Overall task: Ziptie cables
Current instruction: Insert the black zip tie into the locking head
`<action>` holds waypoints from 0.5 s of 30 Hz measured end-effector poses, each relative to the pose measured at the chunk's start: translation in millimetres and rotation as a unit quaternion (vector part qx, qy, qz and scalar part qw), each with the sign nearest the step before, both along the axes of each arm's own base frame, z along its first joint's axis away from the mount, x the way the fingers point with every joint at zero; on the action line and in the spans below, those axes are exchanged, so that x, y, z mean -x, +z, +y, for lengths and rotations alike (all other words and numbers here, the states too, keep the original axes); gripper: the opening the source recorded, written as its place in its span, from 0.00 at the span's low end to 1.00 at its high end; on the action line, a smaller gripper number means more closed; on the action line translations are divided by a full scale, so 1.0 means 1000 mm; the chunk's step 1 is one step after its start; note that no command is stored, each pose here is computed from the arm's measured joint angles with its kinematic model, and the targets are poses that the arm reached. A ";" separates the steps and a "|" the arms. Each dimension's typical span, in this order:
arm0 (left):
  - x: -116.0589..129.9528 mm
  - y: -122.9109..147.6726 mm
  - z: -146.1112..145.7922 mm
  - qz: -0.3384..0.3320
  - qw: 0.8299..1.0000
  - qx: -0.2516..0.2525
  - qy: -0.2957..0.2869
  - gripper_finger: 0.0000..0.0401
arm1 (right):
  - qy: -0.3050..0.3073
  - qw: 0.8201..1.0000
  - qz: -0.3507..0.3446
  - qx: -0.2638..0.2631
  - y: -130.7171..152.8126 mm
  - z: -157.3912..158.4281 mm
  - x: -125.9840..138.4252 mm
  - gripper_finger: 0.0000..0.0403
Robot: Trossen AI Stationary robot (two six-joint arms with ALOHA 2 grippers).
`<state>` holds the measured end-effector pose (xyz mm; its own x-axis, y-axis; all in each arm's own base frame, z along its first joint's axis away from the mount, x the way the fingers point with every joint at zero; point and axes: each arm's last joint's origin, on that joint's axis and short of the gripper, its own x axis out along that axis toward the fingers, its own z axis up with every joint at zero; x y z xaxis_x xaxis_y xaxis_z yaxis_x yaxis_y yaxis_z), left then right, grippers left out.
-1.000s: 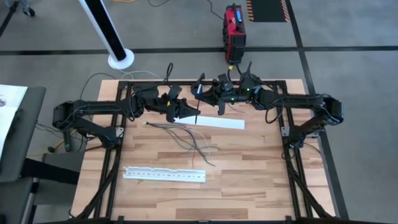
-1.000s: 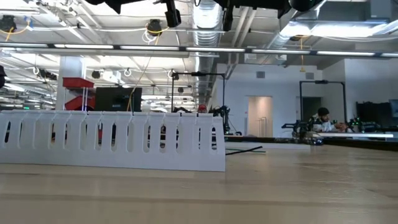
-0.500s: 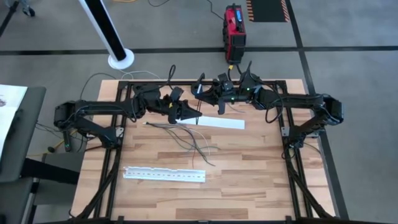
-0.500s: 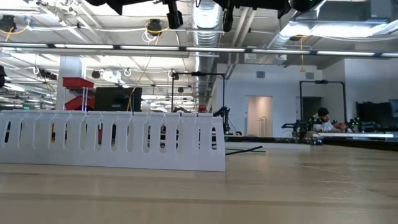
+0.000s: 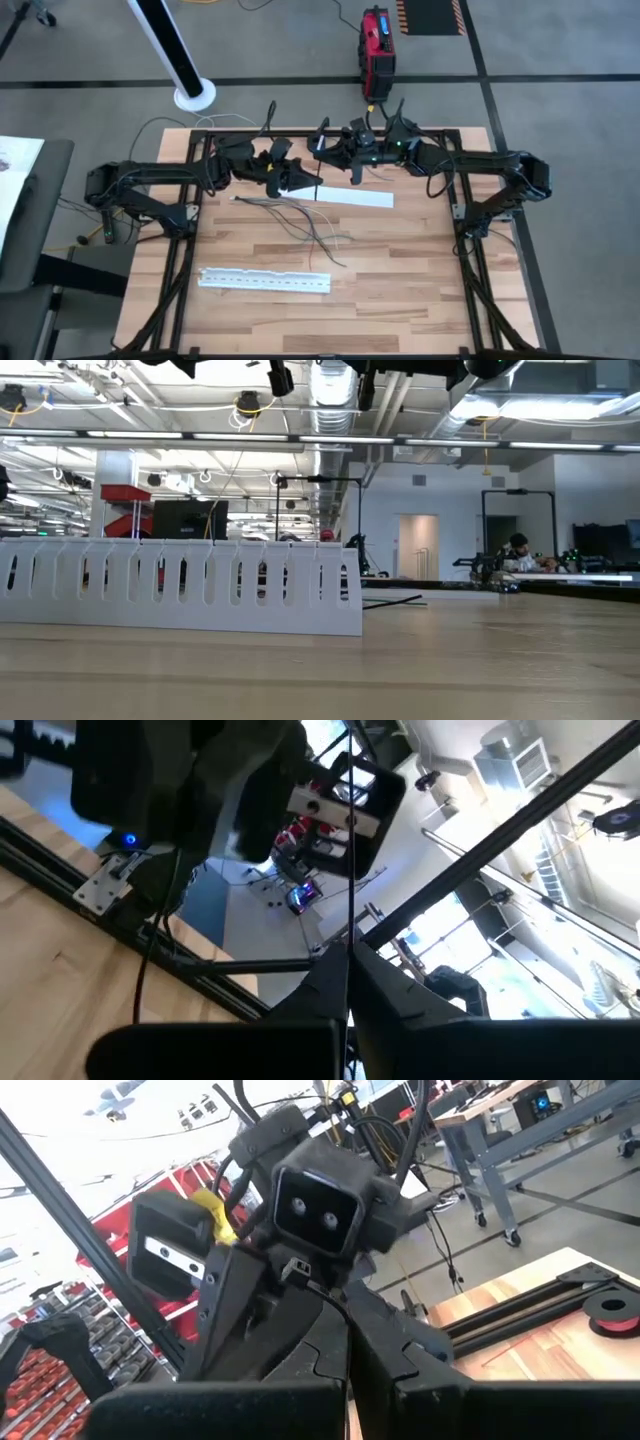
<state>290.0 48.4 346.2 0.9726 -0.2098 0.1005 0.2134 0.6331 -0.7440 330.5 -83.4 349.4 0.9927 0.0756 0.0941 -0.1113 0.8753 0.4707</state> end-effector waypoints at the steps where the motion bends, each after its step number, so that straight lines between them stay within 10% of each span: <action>1: 0.000 0.000 0.000 0.001 1.000 -0.001 0.000 0.00 | 0.001 1.000 -0.001 0.000 0.000 0.001 0.000 0.00; 15: -0.003 -0.004 -0.002 0.011 1.000 0.001 -0.002 0.00 | 0.008 1.000 -0.002 -0.001 0.000 0.005 -0.001 0.00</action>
